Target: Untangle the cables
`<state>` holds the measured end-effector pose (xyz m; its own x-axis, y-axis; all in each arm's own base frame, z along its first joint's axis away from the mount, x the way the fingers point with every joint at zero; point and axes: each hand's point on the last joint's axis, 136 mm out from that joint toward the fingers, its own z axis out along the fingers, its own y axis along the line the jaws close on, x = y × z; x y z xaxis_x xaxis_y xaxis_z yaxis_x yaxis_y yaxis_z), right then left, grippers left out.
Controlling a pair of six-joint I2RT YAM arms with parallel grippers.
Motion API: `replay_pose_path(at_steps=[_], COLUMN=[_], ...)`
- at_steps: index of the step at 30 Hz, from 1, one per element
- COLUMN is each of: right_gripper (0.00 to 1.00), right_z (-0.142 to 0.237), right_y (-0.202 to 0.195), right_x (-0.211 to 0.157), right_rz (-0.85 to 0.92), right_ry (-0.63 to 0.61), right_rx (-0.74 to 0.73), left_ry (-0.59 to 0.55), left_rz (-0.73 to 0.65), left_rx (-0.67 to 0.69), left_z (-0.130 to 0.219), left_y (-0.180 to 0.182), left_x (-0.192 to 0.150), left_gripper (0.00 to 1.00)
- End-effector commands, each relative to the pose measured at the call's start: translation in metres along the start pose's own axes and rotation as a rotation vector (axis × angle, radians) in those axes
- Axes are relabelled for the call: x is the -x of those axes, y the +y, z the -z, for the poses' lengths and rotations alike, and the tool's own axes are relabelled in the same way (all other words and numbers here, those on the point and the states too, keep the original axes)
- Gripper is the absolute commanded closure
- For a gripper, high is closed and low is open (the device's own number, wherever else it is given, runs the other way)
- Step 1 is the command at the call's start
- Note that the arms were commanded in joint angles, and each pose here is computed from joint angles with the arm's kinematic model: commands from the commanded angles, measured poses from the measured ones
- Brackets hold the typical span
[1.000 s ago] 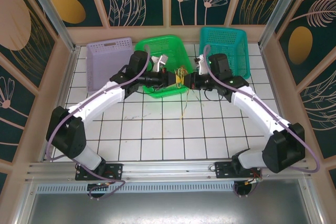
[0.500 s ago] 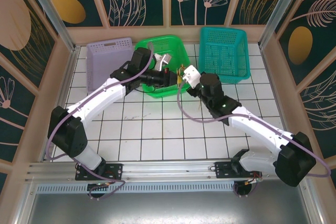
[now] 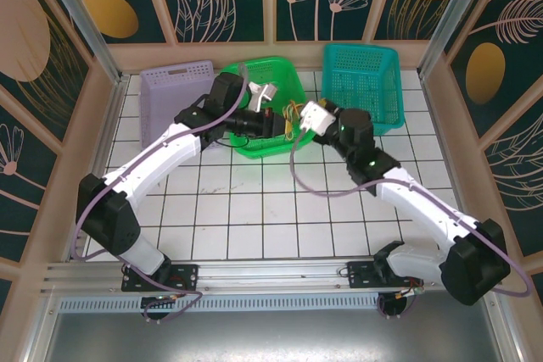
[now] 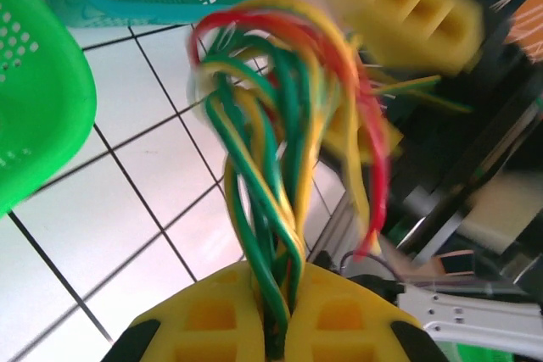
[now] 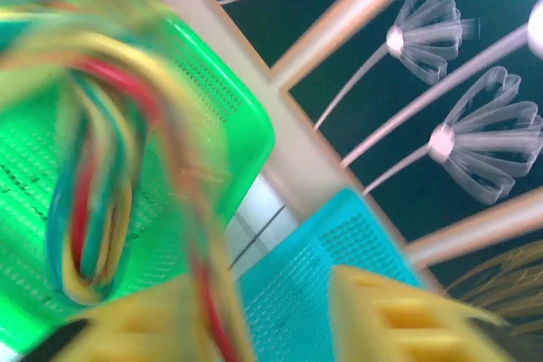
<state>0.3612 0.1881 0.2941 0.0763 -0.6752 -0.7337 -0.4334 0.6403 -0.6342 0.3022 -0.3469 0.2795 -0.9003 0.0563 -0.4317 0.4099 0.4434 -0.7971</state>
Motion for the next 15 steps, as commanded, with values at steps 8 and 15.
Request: replay_pose_path(at_steps=[8, 15], right_gripper=[0.32, 0.24], right_z=[0.093, 0.103], right_y=[-0.054, -0.047], right_x=[0.051, 0.067], right_rz=[-1.069, -1.566], right_ry=[-0.012, 0.011], right_rx=[0.081, 0.194], left_ry=[-0.121, -0.15], left_rz=[0.078, 0.058], left_rx=[-0.148, -0.148], left_z=[0.006, -0.003], left_y=[-0.041, -0.034], left_x=[0.035, 0.045], left_gripper=[1.0, 1.0])
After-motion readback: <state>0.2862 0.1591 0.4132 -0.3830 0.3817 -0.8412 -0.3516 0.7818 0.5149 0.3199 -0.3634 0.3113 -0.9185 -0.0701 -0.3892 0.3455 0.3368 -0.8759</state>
